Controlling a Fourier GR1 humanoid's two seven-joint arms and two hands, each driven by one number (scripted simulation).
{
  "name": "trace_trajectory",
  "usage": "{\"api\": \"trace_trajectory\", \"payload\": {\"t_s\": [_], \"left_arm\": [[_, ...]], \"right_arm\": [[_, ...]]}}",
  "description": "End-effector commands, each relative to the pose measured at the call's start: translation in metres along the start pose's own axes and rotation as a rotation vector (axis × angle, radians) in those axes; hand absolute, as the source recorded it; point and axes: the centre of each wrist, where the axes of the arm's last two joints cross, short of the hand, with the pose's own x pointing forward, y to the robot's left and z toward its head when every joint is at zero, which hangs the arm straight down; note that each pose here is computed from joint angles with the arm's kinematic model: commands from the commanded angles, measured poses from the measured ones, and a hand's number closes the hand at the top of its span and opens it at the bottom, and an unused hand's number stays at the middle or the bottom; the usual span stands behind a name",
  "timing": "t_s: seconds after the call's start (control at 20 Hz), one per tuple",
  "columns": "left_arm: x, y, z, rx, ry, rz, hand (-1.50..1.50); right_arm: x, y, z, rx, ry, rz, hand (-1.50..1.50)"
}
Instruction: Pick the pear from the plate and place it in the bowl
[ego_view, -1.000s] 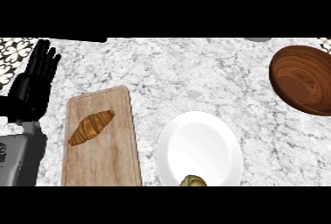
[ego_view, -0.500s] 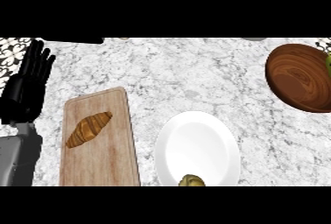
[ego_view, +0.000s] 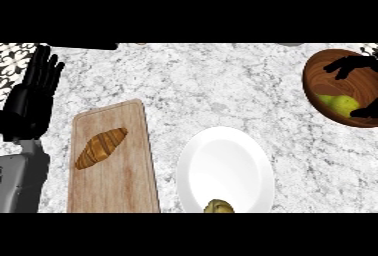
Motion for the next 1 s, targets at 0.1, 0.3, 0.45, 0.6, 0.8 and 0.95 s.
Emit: {"api": "trace_trajectory", "payload": {"t_s": [0.1, 0.3, 0.45, 0.6, 0.8, 0.95], "left_arm": [[0.002, 0.018, 0.005, 0.007, 0.008, -0.007, 0.00], [-0.001, 0.002, 0.004, 0.009, 0.000, -0.002, 0.00], [0.003, 0.002, -0.001, 0.022, -0.005, 0.011, 0.00], [0.007, -0.005, -0.001, -0.005, -0.020, 0.013, 0.00], [-0.002, -0.002, 0.003, -0.008, -0.019, 0.006, 0.00], [0.005, 0.000, 0.003, -0.006, -0.021, 0.012, 0.00]], "right_arm": [[-0.007, 0.024, -0.009, -0.031, -0.155, -0.328, -1.50], [-0.006, 0.008, -0.004, -0.243, -0.188, -0.415, -1.50], [-0.008, -0.005, 0.008, -0.323, -0.154, -0.471, -1.50], [-0.005, -0.030, 0.022, -0.399, -0.100, -0.502, -1.50], [-0.015, -0.040, 0.055, -0.471, -0.053, -0.565, -1.50], [-0.016, -0.052, 0.074, -0.491, -0.043, -0.598, -1.50]]}}
